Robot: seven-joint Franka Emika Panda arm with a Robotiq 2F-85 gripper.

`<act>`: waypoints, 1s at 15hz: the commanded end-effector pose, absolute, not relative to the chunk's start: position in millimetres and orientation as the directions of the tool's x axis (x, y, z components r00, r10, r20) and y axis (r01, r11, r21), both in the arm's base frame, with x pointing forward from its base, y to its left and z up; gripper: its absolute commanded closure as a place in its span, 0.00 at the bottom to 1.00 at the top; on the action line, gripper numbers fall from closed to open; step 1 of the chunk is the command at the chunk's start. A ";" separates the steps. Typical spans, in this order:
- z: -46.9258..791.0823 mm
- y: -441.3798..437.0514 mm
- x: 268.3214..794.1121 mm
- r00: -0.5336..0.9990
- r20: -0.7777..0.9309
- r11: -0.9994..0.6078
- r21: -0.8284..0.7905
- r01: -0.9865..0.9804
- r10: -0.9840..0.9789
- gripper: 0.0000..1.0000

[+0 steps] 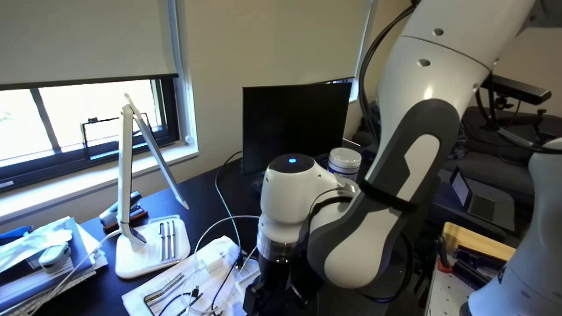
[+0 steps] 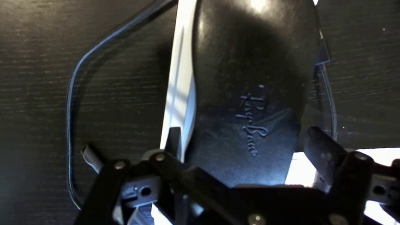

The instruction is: Take the tissue box from the top of the white bottle and put it on the table then take the black case and put it on the white bottle

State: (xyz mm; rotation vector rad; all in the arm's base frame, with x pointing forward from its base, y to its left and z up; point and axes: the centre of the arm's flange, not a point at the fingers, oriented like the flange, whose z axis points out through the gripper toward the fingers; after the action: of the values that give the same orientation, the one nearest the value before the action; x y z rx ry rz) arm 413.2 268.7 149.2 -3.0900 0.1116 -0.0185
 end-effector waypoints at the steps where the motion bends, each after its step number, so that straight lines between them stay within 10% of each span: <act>1: 147.4 270.8 406.0 0.995 -0.027 -0.994 -0.043 -0.097 -0.096 0.01; 7: 145.2 271.2 403.4 0.995 -0.048 -0.996 -0.030 -0.085 -0.083 0.47; 15: 181.3 270.9 398.4 0.999 -0.035 -0.998 -0.058 -0.020 -0.018 0.48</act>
State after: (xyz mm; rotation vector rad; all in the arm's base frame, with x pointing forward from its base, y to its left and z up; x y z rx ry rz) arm 404.3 277.2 150.2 -3.0951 0.0813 0.0344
